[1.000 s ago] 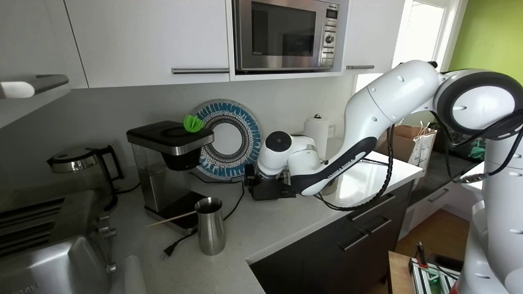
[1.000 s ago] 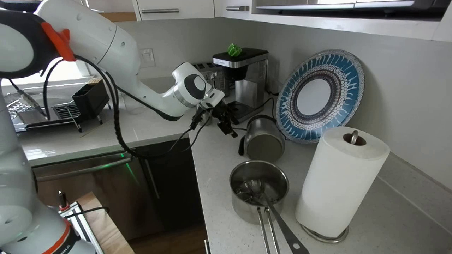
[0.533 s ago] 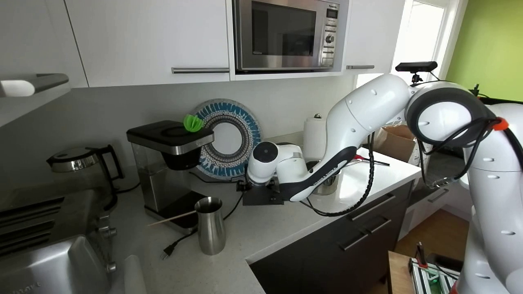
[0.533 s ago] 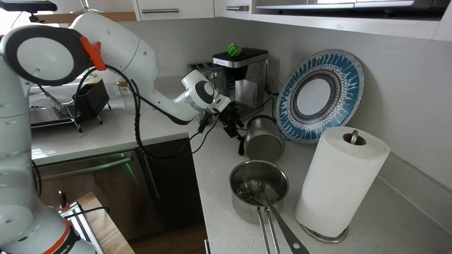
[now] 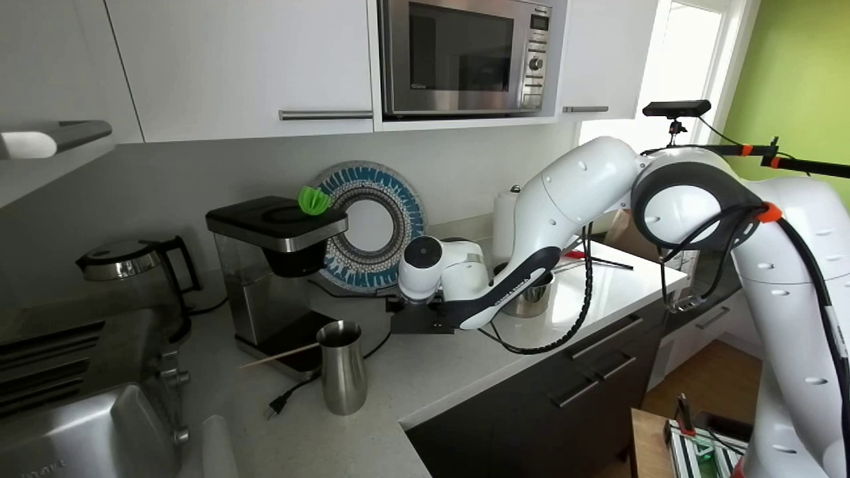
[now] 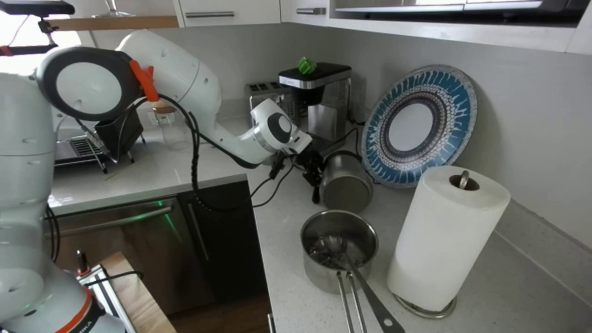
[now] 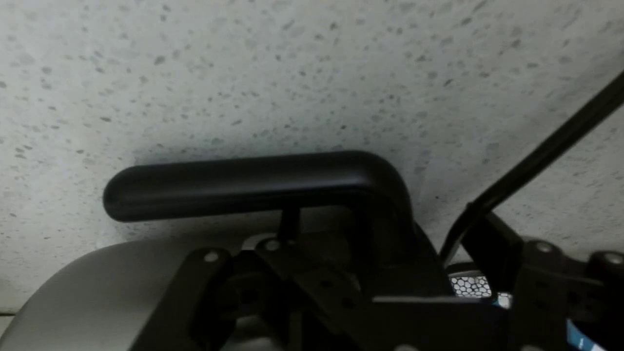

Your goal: Put the kettle upright

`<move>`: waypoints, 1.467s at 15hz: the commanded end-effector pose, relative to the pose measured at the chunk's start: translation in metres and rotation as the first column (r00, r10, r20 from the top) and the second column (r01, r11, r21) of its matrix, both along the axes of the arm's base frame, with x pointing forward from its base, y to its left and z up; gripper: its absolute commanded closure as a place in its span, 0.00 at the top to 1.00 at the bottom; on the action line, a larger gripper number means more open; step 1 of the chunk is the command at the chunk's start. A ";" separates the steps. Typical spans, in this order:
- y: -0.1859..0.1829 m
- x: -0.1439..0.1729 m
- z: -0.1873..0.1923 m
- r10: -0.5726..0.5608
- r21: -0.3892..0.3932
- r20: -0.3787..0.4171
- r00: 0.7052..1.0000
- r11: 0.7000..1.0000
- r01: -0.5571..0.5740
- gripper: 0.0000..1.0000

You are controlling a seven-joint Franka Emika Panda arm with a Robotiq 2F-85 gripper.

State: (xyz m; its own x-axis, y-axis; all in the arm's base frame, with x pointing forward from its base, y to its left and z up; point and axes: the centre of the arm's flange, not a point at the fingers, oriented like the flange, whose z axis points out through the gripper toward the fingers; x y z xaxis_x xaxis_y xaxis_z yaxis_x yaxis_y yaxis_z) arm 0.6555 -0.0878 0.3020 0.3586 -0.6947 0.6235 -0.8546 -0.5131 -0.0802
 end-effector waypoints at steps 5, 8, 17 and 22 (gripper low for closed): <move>-0.009 0.006 -0.002 -0.041 0.037 0.020 0.999 0.999 0.040 0.23; -0.006 -0.005 0.028 -0.041 0.067 0.096 0.995 0.997 0.035 0.14; -0.004 -0.034 0.089 0.099 0.274 0.313 0.945 0.943 -0.190 0.12; -0.027 -0.067 0.105 0.214 0.314 0.506 0.836 0.856 -0.410 0.12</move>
